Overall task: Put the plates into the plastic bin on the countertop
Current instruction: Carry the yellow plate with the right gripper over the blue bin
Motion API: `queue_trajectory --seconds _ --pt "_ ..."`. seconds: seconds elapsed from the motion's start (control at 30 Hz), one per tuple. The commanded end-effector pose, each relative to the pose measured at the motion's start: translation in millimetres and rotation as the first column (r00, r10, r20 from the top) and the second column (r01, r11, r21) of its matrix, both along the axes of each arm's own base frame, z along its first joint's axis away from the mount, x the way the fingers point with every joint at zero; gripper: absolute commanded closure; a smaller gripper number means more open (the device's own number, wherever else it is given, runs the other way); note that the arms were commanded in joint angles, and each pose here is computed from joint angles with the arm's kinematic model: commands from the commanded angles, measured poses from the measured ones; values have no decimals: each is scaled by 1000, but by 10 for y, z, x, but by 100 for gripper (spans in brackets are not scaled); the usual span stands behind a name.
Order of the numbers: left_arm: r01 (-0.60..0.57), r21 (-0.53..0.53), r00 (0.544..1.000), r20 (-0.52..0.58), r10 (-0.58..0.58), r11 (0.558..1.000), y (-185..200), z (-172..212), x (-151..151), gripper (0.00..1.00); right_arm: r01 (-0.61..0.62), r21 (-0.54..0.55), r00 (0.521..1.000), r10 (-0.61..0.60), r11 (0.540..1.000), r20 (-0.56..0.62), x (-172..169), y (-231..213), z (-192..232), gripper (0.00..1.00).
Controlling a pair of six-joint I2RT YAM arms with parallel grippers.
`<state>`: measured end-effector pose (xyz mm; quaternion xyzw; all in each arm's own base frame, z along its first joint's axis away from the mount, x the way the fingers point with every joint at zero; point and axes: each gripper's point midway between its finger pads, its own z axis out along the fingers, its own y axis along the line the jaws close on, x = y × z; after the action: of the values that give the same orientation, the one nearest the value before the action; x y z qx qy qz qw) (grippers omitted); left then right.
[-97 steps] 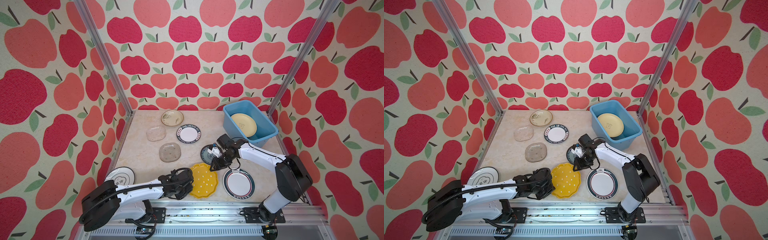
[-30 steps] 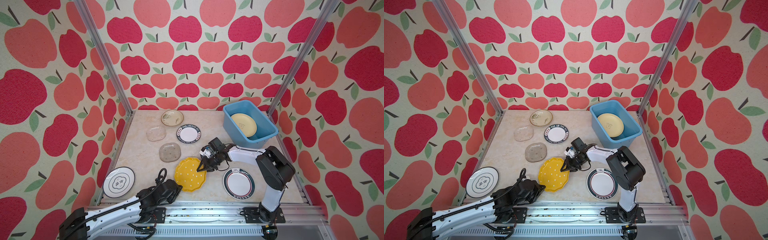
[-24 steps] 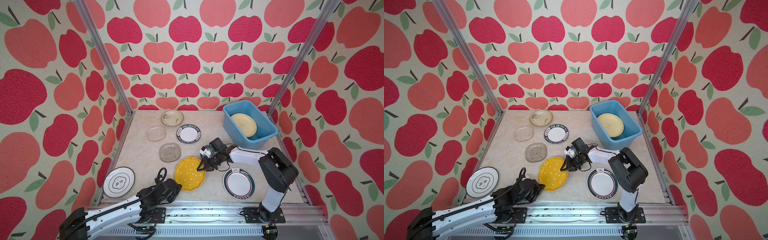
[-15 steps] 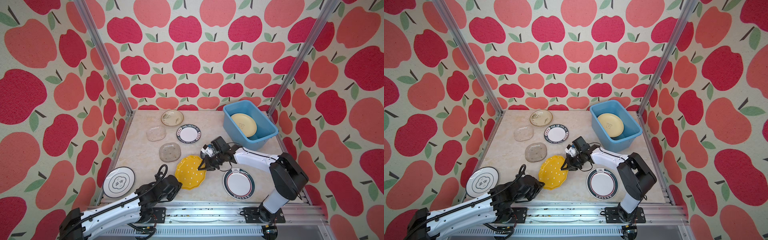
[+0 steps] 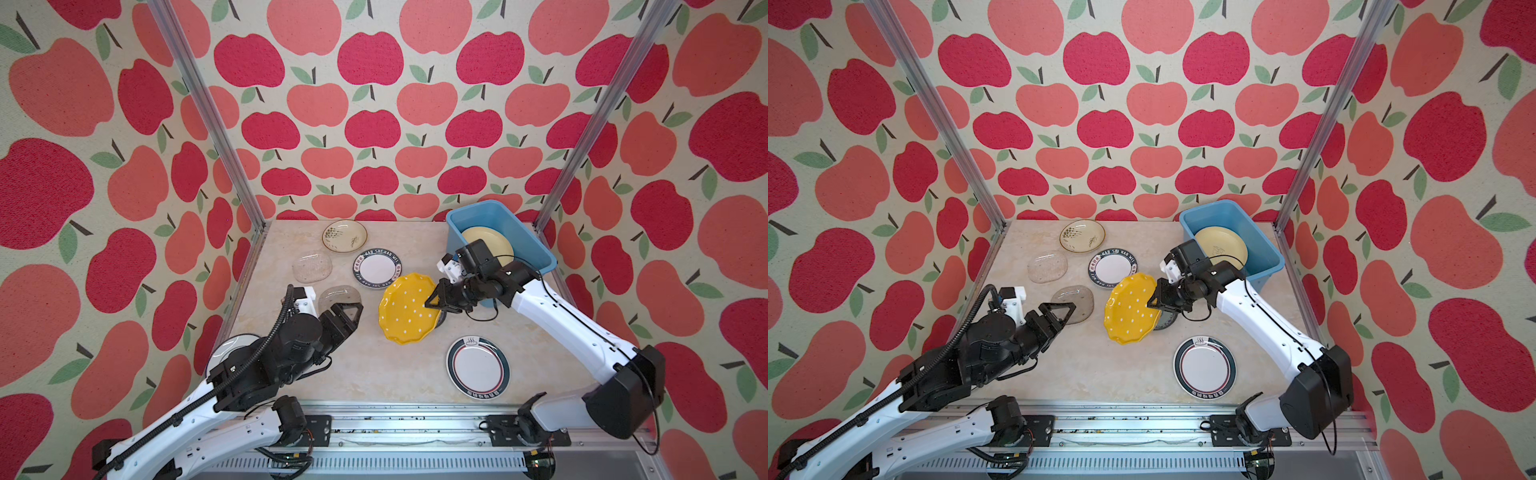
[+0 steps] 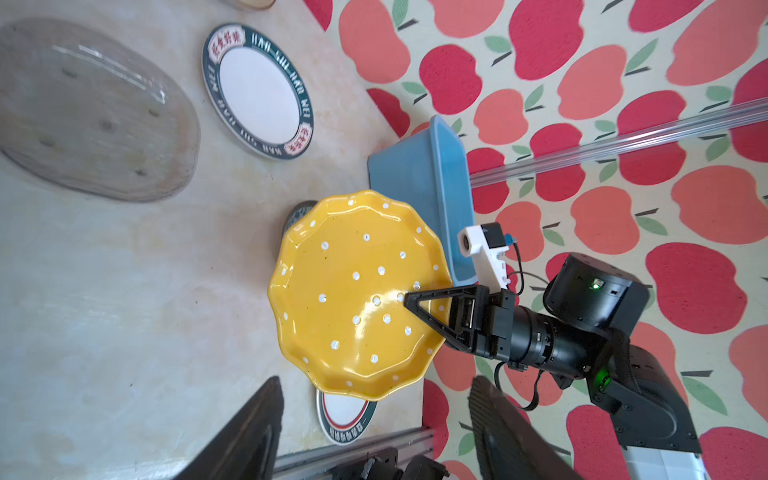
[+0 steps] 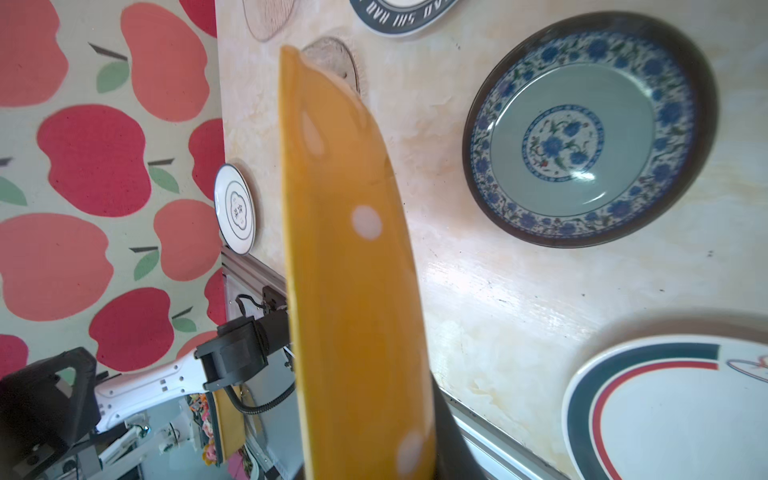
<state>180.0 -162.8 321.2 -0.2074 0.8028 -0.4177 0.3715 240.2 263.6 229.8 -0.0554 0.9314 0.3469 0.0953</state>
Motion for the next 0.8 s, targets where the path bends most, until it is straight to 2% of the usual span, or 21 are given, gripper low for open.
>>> queue_trajectory --seconds 0.0,0.1,0.2,0.3,0.47,0.57,0.77 --pt "-26 217 980 196 -17 976 193 346 147 21 70 161 993 -84 984 82 218 -104 715 100" --pt "-18 283 970 236 -52 959 189 534 282 19 181 242 975 -206 953 82 536 -298 1015 100" --pt "65 321 968 208 -137 945 31 579 431 18 283 330 942 -325 901 80 877 -487 1283 100" --pt "160 377 956 171 -239 912 -198 548 556 18 395 375 892 -448 839 61 1221 -738 1380 100" --pt "282 467 922 111 -371 838 -560 452 748 18 578 440 772 -635 687 -22 1723 -1211 1302 100" --pt "315 497 904 101 -415 809 -712 427 833 18 666 413 701 -710 621 -65 1925 -1470 1119 100" --pt "369 523 880 68 -470 768 -921 319 907 17 768 400 585 -801 500 -122 2209 -1783 833 100"
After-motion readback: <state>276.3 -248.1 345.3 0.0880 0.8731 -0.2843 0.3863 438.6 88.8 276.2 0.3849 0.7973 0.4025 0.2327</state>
